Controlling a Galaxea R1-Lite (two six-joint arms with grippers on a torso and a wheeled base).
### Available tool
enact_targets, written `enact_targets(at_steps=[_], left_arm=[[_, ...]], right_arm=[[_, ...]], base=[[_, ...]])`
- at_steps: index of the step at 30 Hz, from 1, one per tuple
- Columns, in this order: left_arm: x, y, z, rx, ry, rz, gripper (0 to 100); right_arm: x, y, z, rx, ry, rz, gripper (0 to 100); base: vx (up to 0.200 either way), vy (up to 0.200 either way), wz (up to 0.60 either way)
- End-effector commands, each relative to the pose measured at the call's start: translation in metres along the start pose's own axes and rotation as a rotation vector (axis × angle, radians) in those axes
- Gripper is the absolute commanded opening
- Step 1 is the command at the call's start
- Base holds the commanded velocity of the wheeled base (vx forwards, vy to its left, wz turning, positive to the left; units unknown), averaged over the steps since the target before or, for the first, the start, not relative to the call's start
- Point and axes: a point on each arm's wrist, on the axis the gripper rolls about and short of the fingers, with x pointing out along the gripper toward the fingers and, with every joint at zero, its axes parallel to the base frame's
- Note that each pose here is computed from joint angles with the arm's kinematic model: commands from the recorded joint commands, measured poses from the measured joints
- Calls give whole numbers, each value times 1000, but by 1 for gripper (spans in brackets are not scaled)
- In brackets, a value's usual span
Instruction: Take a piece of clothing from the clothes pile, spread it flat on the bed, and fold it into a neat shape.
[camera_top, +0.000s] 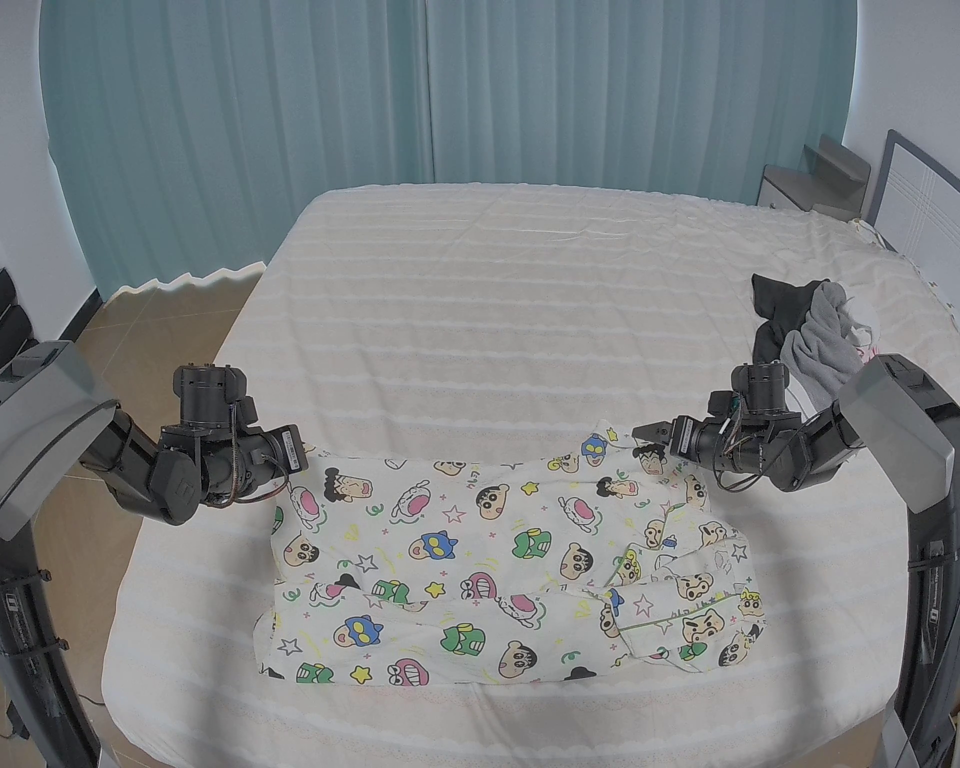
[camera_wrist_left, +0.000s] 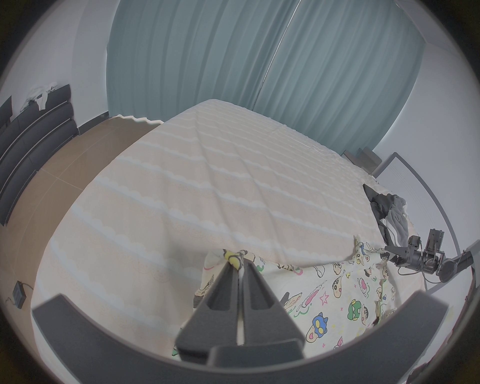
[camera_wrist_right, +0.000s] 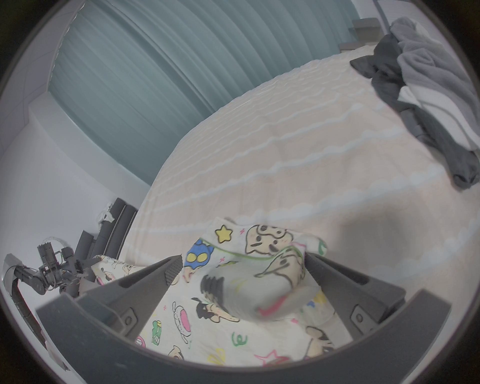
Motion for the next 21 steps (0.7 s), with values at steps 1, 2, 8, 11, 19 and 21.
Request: enact_targets(at_steps=[1, 2, 8, 11, 19, 21], left_arm=[[1, 1, -1, -1, 2, 0, 0], [1, 1, -1, -1, 2, 2, 0], [1, 1, -1, -1, 2, 0, 0], [1, 1, -1, -1, 3, 2, 0], [-2, 1, -1, 0, 3, 4, 0], [-3, 0, 0, 0, 0, 3, 0]], right_arm=[[7, 5, -6, -6, 16, 19, 100], [8, 6, -4, -11, 11, 22, 100], [10, 8, 0, -32, 6, 29, 0], [9, 7, -1, -44, 9, 25, 0], [-7, 3, 5, -73, -3, 6, 0], [-13, 3, 7, -72, -11, 3, 0]], base=[[0, 0, 0], [0, 0, 0], [0, 0, 0], [0, 0, 0], [0, 0, 0], [0, 0, 0]])
